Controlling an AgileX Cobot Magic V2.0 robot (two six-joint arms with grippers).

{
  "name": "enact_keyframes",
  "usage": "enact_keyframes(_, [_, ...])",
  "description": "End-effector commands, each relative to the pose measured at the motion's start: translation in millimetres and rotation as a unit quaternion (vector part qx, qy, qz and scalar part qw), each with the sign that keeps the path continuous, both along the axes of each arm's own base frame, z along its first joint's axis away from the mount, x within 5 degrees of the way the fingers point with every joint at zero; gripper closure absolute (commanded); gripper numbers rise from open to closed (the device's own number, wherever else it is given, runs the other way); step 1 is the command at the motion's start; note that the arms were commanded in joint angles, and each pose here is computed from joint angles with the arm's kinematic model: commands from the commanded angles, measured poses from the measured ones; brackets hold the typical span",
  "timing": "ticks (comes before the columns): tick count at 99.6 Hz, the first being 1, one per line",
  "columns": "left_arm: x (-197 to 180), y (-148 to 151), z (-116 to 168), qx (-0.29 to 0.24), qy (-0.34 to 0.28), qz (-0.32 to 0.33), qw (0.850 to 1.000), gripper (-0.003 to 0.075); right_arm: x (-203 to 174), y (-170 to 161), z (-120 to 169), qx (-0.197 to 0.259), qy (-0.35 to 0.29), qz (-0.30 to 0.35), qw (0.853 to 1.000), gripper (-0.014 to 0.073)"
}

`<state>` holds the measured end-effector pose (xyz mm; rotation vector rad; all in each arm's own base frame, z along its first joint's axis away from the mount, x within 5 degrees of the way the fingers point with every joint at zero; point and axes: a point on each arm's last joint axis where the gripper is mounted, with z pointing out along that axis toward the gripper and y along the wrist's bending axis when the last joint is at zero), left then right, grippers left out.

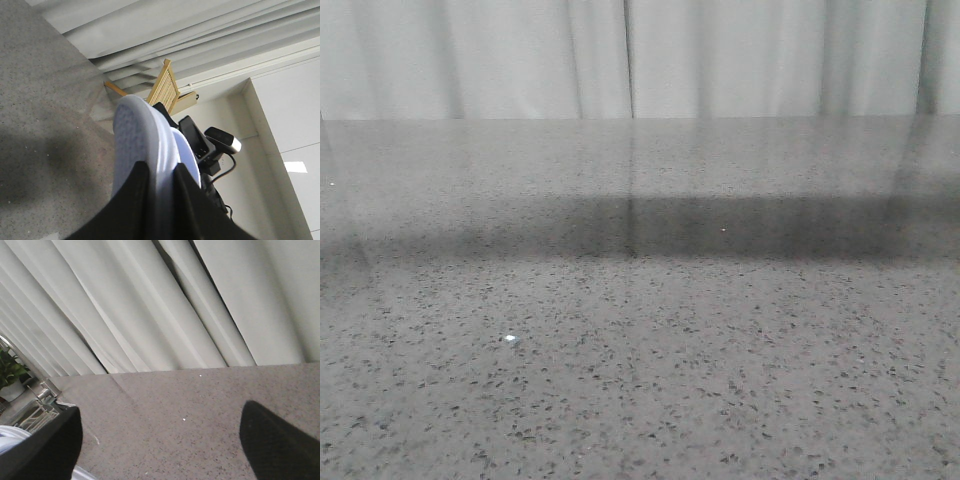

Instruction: Insert blue slippers together front up

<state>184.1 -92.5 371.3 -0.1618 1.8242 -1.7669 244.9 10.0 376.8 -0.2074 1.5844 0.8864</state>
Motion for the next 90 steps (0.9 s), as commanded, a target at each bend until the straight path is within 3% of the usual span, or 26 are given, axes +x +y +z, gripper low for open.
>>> enact_keyframes(1, [2,-1,15,-0.051,-0.013,-0.008,0.999,0.0704,-14,3,28,0.028,-0.056,0.010,0.998,0.0030])
enact_keyframes(38, [29,-3,-9,-0.017,-0.012,0.004,1.000,0.0704,-37,9,46,0.021,-0.096,0.014,0.995,0.0030])
enact_keyframes(90, [35,-7,-83,0.019,0.047,-0.030,0.998,0.0704,-39,10,47,0.026,-0.094,0.021,0.995,0.0030])
